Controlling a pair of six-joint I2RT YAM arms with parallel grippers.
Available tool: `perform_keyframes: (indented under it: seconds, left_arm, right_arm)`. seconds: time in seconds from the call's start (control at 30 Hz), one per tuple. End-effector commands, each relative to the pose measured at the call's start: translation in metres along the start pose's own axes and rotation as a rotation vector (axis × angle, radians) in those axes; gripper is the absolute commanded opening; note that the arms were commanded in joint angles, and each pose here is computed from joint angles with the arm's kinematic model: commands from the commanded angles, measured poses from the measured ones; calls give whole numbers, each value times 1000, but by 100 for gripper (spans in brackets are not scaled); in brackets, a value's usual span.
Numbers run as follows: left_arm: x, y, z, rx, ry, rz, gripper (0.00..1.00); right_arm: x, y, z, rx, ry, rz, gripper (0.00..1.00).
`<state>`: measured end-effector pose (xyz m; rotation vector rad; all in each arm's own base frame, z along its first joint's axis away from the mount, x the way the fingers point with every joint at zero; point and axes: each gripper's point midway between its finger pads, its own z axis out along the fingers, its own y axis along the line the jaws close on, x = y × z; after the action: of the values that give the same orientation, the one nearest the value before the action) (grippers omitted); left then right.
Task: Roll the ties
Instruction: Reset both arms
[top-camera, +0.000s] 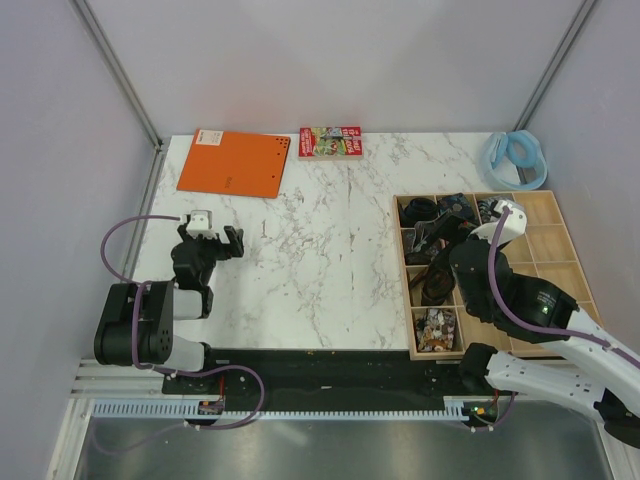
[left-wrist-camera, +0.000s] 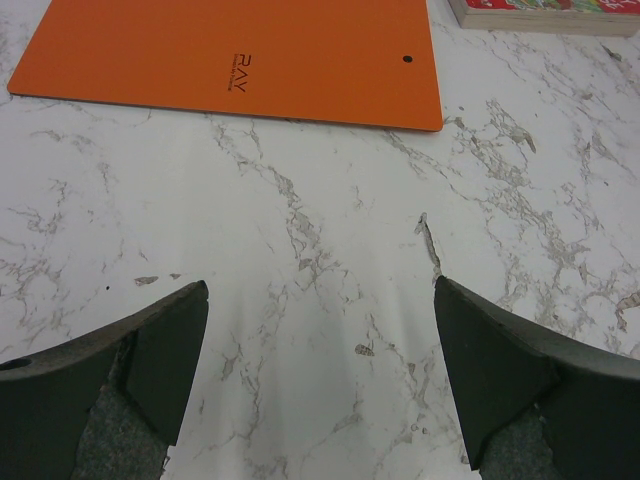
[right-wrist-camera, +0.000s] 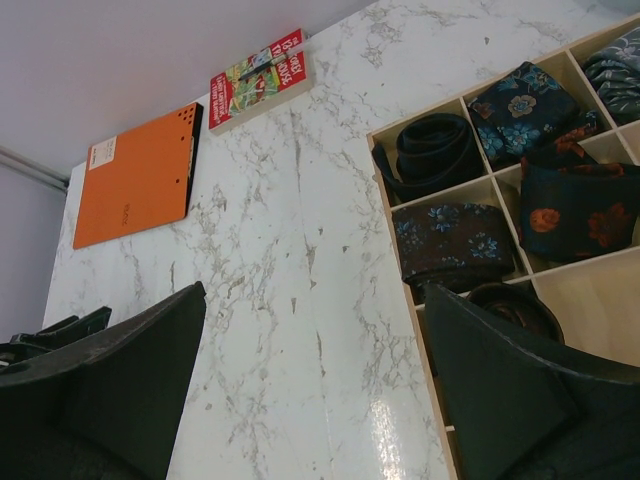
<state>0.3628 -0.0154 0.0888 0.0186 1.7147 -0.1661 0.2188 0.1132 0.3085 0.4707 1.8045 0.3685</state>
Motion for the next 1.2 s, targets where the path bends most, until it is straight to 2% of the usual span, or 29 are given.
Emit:
perform_keyframes:
  seconds: [0.0,1.17]
  left_arm:
    - [-19,-1,3,15,-71,62,100]
    - [-18,-1,3,16,-69,62,100]
  right_arm:
    - [-4,-1,-1,2,-12,14,98]
    - [1,-4,0,19,-4,14,98]
